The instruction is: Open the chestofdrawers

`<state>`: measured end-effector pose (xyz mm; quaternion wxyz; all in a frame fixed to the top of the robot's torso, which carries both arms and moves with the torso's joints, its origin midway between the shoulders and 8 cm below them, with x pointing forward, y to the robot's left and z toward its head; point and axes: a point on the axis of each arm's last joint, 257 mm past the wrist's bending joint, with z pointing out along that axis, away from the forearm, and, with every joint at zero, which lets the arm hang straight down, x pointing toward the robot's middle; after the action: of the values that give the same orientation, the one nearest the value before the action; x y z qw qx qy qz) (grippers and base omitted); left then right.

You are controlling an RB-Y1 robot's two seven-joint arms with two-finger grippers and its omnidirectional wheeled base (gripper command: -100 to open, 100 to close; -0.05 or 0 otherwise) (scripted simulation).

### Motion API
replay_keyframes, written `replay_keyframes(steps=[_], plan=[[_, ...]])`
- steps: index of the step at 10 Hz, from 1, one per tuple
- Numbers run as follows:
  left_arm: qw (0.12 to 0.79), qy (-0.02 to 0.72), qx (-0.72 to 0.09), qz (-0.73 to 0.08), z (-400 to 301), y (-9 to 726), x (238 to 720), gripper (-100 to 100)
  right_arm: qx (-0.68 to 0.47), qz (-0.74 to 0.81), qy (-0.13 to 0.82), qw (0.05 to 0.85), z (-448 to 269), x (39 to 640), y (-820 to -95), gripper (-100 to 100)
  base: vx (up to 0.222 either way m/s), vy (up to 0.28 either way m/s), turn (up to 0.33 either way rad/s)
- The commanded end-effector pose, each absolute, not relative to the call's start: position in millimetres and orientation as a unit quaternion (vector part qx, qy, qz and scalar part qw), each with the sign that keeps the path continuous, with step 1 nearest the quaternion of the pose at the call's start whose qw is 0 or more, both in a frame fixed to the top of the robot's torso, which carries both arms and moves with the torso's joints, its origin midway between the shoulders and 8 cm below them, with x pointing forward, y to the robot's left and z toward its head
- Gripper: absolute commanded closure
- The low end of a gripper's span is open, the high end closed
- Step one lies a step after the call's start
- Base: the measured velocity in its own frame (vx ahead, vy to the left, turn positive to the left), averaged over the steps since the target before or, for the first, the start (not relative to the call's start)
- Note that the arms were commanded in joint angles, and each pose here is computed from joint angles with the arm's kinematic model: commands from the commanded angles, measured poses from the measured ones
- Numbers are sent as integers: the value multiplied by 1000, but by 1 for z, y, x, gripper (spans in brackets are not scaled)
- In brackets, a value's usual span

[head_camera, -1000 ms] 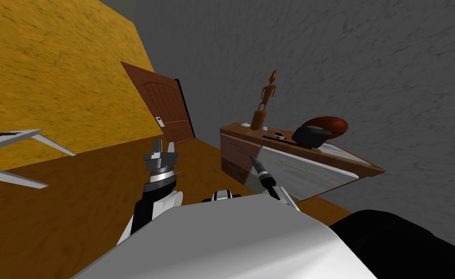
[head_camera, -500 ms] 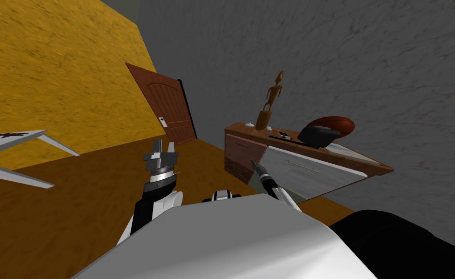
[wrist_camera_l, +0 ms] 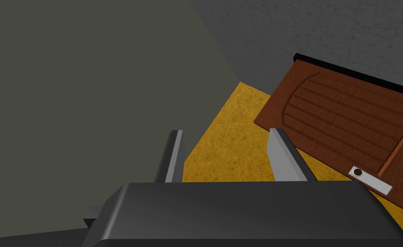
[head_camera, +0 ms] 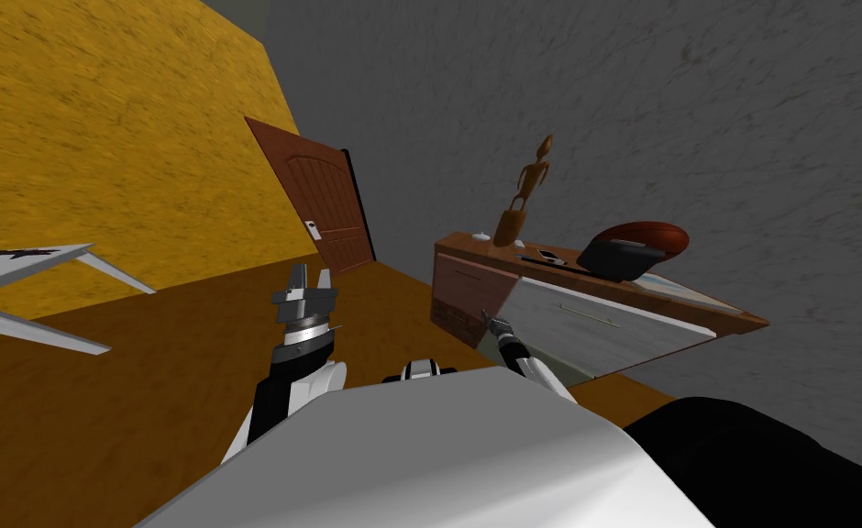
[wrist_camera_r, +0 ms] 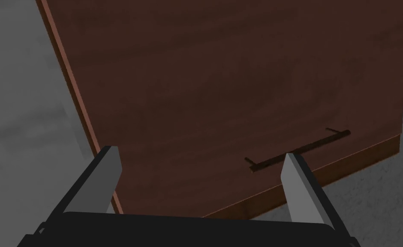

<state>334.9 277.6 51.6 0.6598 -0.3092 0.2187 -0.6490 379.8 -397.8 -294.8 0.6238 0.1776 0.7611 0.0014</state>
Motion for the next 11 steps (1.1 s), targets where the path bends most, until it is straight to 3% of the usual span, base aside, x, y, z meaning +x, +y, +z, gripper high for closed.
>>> replay_keyframes(steps=[1, 11], plan=[[660, 219, -309, -649, 52, 278, 335, 0, 152, -56, 777, 609, -310, 372, -418, -100, 30, 130, 3], [660, 219, -309, -649, 52, 278, 335, 0, 36, -305, 796, 522, -333, 333, -519, -100, 34, 117, 29]])
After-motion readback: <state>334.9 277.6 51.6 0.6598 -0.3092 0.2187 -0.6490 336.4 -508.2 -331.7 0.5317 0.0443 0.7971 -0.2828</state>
